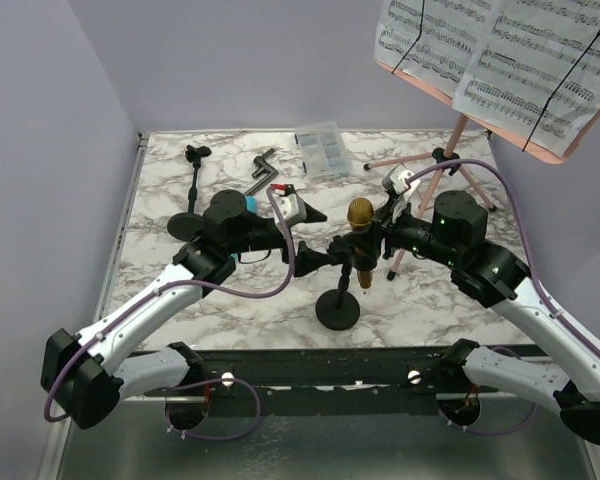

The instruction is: Set up the instrument practice props

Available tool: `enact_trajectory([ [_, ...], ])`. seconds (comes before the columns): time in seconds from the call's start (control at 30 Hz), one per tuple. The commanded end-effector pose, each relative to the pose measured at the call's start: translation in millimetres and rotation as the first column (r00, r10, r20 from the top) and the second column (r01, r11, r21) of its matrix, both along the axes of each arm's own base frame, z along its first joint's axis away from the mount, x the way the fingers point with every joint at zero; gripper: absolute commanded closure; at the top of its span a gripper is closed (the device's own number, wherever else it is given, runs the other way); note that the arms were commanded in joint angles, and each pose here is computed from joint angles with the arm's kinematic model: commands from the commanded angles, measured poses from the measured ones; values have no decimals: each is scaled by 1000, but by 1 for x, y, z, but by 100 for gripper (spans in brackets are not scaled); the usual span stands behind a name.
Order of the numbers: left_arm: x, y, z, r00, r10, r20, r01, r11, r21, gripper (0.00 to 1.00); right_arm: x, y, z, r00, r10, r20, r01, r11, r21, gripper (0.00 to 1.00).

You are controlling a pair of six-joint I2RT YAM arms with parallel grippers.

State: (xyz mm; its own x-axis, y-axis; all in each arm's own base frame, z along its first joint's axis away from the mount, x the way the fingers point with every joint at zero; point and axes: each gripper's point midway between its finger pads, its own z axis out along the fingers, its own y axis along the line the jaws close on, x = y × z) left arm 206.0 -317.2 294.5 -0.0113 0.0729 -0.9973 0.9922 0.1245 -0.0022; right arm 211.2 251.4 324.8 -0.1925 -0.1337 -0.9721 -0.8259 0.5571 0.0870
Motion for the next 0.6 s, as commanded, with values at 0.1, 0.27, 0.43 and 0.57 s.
enact_trajectory([
  [0.1,89,83,57,715,699,-5,-673,687,-273,1,66,-33,79,900,-414,136,381,899,218,80],
  [0.27,116,135,50,447,889,-97,-872,408,-271,1,114,-74,108,675,-706,214,647,706,287,90],
  [0.43,115,141,55,425,899,-108,-880,383,-279,1,147,-102,124,416,-871,261,787,489,376,89],
  [0.57,113,142,57,428,896,-122,-879,381,-287,1,171,-102,121,306,-912,274,821,398,410,89],
])
